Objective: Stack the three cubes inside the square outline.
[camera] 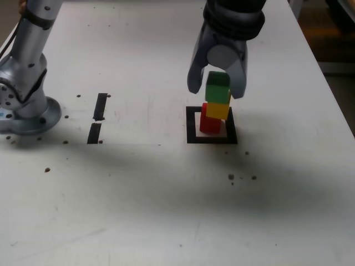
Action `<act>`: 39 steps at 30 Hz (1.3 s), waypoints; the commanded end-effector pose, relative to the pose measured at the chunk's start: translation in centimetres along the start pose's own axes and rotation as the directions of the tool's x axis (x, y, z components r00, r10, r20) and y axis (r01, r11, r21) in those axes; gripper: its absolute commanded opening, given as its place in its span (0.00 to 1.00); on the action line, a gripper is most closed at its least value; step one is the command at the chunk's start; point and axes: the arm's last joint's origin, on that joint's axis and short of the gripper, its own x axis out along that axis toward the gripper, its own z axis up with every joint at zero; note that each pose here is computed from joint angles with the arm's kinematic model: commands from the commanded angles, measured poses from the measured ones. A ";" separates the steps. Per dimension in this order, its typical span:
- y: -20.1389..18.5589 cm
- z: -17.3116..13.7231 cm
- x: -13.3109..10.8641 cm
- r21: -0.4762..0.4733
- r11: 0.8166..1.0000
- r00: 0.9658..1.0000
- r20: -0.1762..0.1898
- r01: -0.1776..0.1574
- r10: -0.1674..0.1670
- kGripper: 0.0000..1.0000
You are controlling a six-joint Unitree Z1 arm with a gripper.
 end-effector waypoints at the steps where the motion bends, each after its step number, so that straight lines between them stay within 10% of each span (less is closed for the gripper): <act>1: 0.1 -0.2 -0.1 -0.001 1.000 1.000 -0.010 0.005 -0.005 0.97; 8: 0.1 -0.5 -0.5 -0.005 1.000 1.000 0.005 0.005 -0.005 1.00; 12: 0.1 -3.7 -3.0 -0.016 1.000 0.997 0.077 -0.006 0.007 1.00; 14: -0.2 -7.2 -5.0 -0.025 1.000 0.989 0.144 -0.016 0.019 1.00; 17: -0.6 -14.6 -7.0 -0.042 0.999 0.969 0.243 -0.029 0.039 0.99; 19: -0.5 -18.3 -6.6 -0.057 0.998 0.966 0.256 -0.029 0.043 0.99; 24: 0.0 -21.6 -3.0 -0.090 0.996 0.988 0.154 -0.006 0.020 0.99; 27: 0.0 -21.6 -1.1 -0.096 0.995 0.996 0.094 0.005 0.004 1.00; 32: 0.1 -21.6 2.0 -0.119 0.992 0.999 0.022 0.031 -0.028 1.00; 39: 1.0 -21.8 6.3 -0.146 0.986 0.996 -0.019 0.079 -0.083 1.00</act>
